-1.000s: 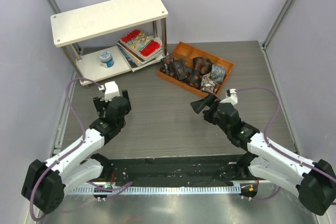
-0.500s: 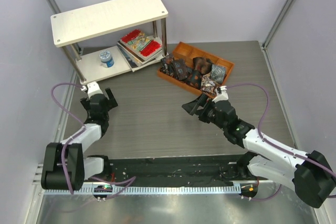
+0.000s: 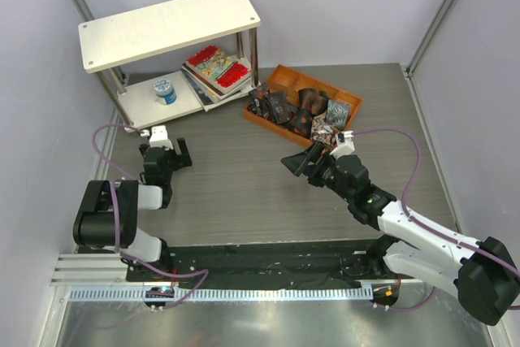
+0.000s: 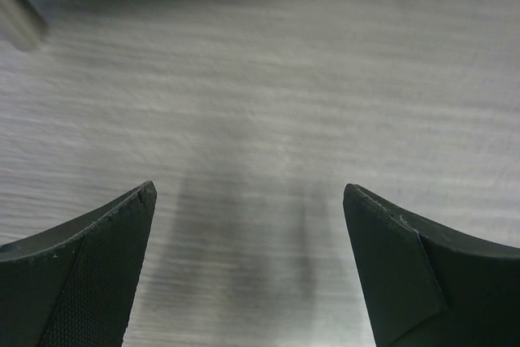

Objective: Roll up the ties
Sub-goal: Reset both arms

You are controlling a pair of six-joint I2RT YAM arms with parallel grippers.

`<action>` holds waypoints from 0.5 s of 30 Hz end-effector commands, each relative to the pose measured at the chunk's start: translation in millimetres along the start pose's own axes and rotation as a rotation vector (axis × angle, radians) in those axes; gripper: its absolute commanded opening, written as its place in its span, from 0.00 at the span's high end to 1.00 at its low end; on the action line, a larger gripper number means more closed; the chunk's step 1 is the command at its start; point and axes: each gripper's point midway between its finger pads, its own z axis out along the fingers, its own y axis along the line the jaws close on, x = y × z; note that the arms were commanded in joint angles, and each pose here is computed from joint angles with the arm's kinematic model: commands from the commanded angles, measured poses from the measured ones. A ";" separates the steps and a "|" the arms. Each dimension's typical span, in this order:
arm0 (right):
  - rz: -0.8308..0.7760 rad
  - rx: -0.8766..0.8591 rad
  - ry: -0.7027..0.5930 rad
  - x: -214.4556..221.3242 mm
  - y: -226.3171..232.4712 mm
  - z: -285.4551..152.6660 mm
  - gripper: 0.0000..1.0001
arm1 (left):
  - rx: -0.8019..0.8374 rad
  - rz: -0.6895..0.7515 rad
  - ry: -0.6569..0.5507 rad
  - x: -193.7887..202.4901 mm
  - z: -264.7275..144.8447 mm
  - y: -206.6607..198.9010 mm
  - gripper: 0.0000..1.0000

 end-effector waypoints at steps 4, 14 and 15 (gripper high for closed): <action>-0.027 -0.062 -0.035 -12.5 19.0 1.7 0.00 | 0.040 0.050 -0.150 -34.0 0.7 -8.8 0.00; -0.043 -0.051 -0.002 -9.4 20.8 3.5 0.00 | 0.041 0.052 -0.153 -34.3 0.3 -9.9 0.00; -0.044 -0.052 -0.001 -9.1 20.7 3.0 0.00 | 0.040 0.050 -0.153 -34.4 0.4 -9.4 0.00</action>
